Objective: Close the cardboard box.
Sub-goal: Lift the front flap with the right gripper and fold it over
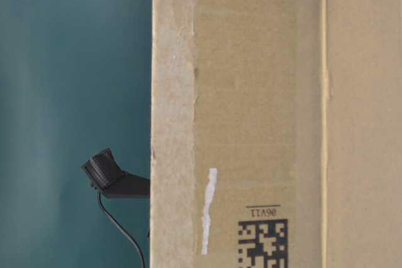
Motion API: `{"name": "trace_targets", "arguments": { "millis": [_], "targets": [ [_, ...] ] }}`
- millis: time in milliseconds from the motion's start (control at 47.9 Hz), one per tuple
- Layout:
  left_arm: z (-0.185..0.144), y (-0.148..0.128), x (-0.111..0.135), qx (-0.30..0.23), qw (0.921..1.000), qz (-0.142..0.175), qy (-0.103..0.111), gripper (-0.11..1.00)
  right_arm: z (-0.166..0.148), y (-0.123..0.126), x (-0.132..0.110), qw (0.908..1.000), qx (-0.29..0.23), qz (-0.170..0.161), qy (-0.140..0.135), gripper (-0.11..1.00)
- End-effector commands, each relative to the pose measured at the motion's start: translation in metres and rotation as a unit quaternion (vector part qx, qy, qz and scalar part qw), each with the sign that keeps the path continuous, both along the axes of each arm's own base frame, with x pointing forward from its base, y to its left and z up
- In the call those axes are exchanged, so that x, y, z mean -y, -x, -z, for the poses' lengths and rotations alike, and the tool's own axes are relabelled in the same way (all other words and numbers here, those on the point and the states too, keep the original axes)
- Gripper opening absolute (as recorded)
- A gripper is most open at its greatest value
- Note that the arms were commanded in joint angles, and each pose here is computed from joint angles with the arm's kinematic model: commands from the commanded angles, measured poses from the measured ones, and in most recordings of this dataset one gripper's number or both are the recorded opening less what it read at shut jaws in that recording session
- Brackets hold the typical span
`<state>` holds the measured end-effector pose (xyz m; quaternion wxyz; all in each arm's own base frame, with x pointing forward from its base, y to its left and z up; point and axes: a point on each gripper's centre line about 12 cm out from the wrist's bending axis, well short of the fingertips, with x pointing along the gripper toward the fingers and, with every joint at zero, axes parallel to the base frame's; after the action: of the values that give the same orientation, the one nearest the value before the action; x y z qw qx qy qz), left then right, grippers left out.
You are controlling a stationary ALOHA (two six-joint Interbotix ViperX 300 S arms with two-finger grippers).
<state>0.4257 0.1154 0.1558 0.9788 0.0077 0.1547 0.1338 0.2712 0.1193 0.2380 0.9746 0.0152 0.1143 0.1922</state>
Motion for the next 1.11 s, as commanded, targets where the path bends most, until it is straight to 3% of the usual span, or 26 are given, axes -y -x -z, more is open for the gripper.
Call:
{"name": "trace_targets", "arguments": {
  "millis": [0,355,709,1085],
  "targets": [
    [-0.006,-0.001,-0.001,0.008,1.0000,0.000,-0.002,0.00,0.002,-0.010,0.000,1.0000,0.000,0.007,-0.001,0.00],
    [-0.006,-0.001,0.001,0.009,1.0000,0.001,0.000,0.00,0.007,-0.015,0.046,0.9965,-0.009,0.083,0.000,0.00],
    [-0.006,-0.002,0.004,0.009,1.0000,0.004,0.000,0.00,0.021,-0.009,0.097,0.9841,-0.050,0.170,-0.001,0.00],
    [-0.006,-0.002,0.004,0.009,0.9999,0.004,0.002,0.00,0.063,-0.022,0.113,0.9704,-0.124,0.207,-0.003,0.00]
  ]
}}
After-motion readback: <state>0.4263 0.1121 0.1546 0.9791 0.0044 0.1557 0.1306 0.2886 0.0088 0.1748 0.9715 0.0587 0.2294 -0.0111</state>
